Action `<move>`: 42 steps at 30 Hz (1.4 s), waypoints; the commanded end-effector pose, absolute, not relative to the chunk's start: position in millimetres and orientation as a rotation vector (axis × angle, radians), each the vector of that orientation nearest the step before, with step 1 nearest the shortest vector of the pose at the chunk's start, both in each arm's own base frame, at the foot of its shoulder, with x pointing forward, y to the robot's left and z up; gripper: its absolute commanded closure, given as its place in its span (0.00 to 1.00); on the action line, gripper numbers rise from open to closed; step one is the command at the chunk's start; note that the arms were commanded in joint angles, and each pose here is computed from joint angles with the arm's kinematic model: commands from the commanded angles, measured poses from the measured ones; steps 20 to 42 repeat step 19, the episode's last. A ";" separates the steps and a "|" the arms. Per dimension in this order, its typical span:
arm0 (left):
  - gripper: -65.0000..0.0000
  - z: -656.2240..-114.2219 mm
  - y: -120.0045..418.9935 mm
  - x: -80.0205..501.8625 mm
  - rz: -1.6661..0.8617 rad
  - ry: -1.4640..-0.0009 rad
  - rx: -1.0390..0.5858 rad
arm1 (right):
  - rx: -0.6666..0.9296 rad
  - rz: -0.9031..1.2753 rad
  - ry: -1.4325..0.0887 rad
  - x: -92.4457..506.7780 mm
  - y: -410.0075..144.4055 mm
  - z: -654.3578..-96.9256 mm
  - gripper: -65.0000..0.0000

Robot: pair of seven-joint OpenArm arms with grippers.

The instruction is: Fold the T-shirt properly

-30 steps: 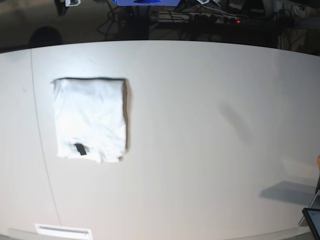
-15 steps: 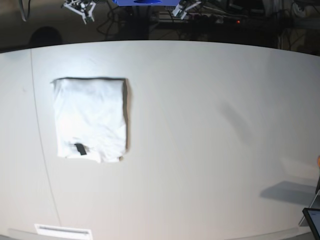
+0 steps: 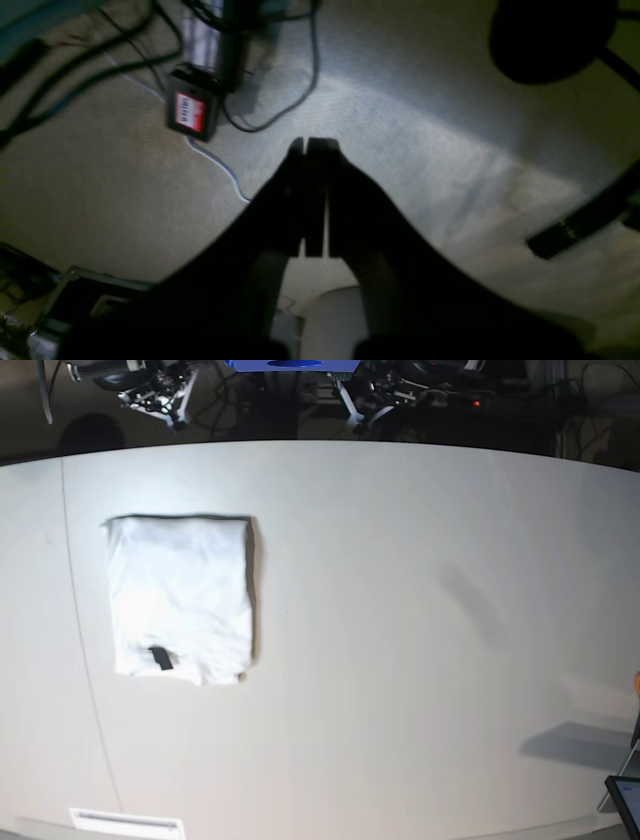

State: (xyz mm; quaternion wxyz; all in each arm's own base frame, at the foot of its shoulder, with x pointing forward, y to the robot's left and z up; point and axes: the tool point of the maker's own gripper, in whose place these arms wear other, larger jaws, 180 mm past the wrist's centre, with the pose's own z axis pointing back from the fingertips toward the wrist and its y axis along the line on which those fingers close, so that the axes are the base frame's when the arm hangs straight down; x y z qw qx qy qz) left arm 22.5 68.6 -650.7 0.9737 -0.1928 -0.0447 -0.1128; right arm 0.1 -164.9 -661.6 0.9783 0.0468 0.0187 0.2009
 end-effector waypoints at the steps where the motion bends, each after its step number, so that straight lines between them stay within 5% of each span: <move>1: 1.00 -649.6 64.5 23.7 -0.216 -0.098 -0.403 | 0.085 0.401 0.046 -2.2 -172.6 -661.0 1.00; 42: 1.00 -647.1 43.9 33.5 -0.211 -0.114 -0.433 | 0.075 0.399 0.042 0.6 -177.1 -660.7 1.00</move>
